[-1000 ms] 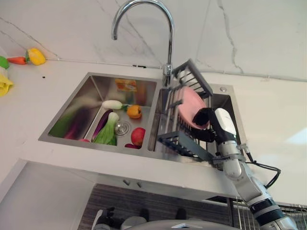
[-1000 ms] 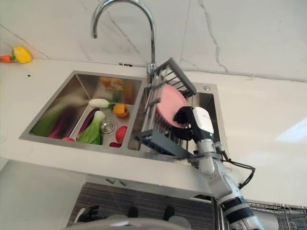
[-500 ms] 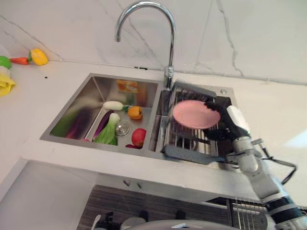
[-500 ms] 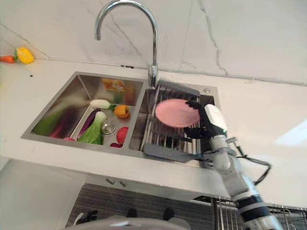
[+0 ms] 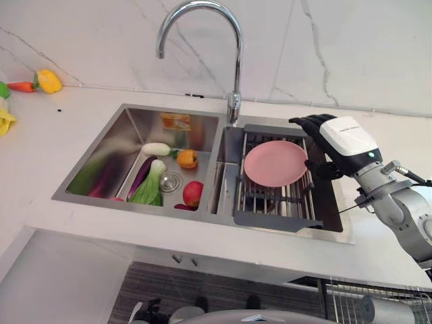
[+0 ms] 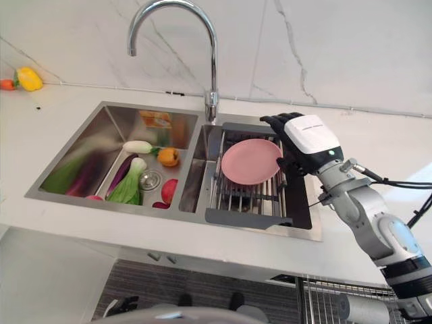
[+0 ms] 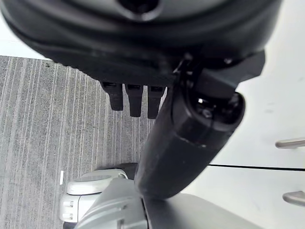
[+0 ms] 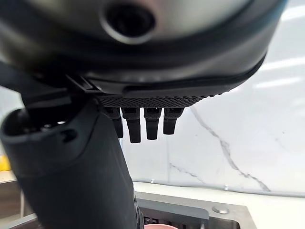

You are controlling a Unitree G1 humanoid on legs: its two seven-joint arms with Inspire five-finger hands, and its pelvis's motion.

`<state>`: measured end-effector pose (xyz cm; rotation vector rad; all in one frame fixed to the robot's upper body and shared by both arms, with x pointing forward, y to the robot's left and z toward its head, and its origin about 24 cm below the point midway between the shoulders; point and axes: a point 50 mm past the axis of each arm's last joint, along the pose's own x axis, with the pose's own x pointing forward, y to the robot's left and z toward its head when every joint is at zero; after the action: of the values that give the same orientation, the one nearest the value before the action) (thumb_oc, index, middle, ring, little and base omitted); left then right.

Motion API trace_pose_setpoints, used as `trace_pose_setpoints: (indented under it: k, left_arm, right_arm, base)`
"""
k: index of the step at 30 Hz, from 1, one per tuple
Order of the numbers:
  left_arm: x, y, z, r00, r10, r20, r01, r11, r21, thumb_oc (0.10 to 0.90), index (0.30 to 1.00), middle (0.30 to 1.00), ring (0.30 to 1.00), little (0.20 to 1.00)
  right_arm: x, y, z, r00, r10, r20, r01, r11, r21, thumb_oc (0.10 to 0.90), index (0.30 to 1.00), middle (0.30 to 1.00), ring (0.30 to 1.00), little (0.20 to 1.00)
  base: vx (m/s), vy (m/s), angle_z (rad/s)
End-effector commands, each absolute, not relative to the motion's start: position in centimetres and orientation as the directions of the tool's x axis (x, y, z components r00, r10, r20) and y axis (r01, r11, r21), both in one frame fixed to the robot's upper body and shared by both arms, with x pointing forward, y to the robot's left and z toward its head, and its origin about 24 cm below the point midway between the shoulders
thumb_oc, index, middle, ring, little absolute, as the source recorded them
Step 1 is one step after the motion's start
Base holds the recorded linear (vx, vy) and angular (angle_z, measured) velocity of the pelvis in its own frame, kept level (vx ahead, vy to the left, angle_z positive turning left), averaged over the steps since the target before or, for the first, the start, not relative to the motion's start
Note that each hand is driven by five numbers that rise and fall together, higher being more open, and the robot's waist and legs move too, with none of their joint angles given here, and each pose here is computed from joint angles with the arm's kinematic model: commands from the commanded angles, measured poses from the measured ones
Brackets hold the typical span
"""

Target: Place the dishes in the dishwasher.

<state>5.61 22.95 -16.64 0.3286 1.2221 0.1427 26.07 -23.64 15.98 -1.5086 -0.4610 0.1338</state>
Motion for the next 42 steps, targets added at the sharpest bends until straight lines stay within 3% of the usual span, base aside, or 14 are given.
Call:
trace_pose_setpoints:
  k: [1, 9, 14, 23, 29, 42]
  left_arm:
    - [6.1, 23.4, -16.6, 0.33, 0.276, -0.903, 0.131, 0.934, 0.333, 0.8, 0.9, 0.9, 0.9, 0.9]
    - [6.0, 23.4, -16.6, 0.329, 0.266, -0.906, 0.126, 0.938, 0.322, 0.8, 0.9, 0.9, 0.9, 0.9]
    - [5.8, 23.4, -16.6, 0.329, 0.257, -0.909, 0.102, 0.947, 0.305, 0.8, 0.9, 0.9, 0.9, 0.9]
    - [5.9, 23.4, -16.6, 0.331, 0.244, -0.912, 0.105, 0.95, 0.293, 0.8, 0.9, 0.9, 0.9, 0.9]
    - [6.1, 23.4, -16.6, 0.336, 0.246, -0.909, 0.111, 0.948, 0.298, 0.8, 0.9, 0.9, 0.9, 0.9]
    - [6.0, 23.2, -16.7, 0.337, 0.258, -0.906, 0.119, 0.943, 0.312, 0.8, 0.9, 0.9, 0.9, 0.9]
  right_arm:
    - [26.1, -22.1, 22.3, 0.774, 0.438, 0.457, 0.462, 0.103, -0.881, 0.8, 0.9, 0.9, 0.9, 0.9]
    - [24.9, -21.8, 22.4, 0.769, 0.442, 0.462, 0.374, 0.274, -0.886, 0.8, 0.9, 0.9, 0.9, 0.9]
    - [24.0, -21.6, 20.0, 0.811, 0.443, 0.382, 0.193, 0.413, -0.89, 0.8, 0.9, 0.9, 0.9, 0.9]
    - [24.6, -22.1, 17.6, 0.865, 0.434, 0.251, 0.11, 0.324, -0.94, 0.8, 0.9, 0.9, 0.9, 0.9]
    - [25.6, -22.6, 16.4, 0.893, 0.407, 0.191, 0.126, 0.182, -0.975, 0.8, 0.9, 0.9, 0.9, 0.9]
    - [27.2, -21.6, 14.1, 0.902, 0.383, 0.201, 0.161, 0.135, -0.978, 0.8, 0.9, 0.9, 0.9, 0.9]
  base:
    - [0.0, 0.0, 0.0]
    - [0.0, 0.0, -0.01]
    - [0.0, -0.001, -0.02]
    - [0.0, -0.001, 0.0]
    - [0.0, 0.0, 0.0]
    - [0.0, 0.0, 0.0]
